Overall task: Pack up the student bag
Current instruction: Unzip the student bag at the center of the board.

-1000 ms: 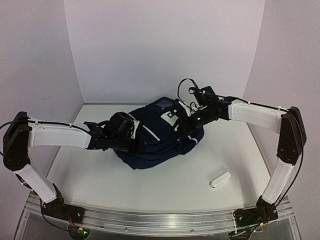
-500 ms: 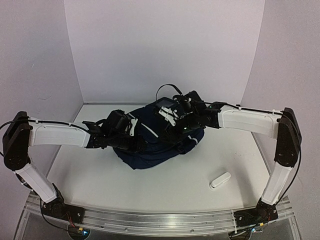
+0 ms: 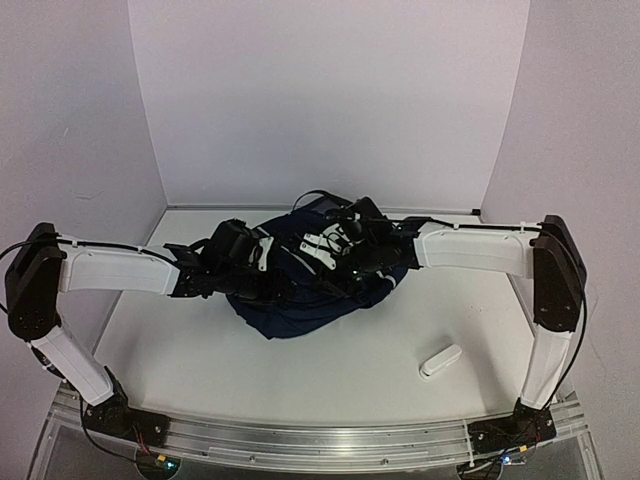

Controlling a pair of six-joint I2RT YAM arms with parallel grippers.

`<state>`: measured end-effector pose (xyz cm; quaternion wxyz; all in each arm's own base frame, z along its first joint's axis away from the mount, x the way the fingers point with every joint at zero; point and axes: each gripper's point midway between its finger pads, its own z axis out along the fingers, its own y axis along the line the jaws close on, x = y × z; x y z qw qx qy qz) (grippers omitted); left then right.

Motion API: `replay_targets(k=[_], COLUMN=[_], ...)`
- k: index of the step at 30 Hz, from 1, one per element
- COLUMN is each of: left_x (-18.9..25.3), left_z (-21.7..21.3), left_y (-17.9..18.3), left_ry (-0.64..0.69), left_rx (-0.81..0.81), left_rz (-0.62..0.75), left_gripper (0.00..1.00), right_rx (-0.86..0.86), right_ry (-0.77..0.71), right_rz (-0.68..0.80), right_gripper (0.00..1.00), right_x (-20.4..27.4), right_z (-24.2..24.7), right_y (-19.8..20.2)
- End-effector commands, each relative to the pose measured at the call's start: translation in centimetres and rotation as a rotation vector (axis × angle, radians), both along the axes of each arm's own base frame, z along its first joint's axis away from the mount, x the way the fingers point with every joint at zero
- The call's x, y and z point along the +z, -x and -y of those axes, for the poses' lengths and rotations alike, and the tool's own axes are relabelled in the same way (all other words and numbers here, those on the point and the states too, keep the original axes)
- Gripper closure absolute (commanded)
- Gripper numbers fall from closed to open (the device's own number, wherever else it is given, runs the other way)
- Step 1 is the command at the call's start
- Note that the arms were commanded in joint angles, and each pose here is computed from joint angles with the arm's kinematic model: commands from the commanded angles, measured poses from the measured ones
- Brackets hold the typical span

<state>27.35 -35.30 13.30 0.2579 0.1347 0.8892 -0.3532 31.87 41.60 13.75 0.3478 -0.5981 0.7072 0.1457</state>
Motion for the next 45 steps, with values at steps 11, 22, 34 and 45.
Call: replay_targets(k=[11,22,34,45], left_x=[2.6,3.0,4.0,4.6], left_z=[-1.4,-4.8,1.4,1.6], left_y=[-2.1,-4.5,-3.0,-2.8], left_ry=[0.015,-0.042,0.157,0.193], left_rx=[0.096,0.173,-0.058,-0.059], left_rz=[0.084,0.127,0.102,0.101], left_gripper=[1.00,1.00,1.00,1.00], right_rx=[-0.080,-0.217,-0.062,-0.085], right_ry=[0.052,0.050,0.049,0.058], right_rz=[0.202,0.120,-0.009,0.041], right_gripper=[1.00,1.00,0.44,0.42], right_x=[2.2,2.6,4.1,5.0], right_z=[2.1,10.9,7.8,1.7], right_y=[-2.0,-4.8,-0.8,-0.9])
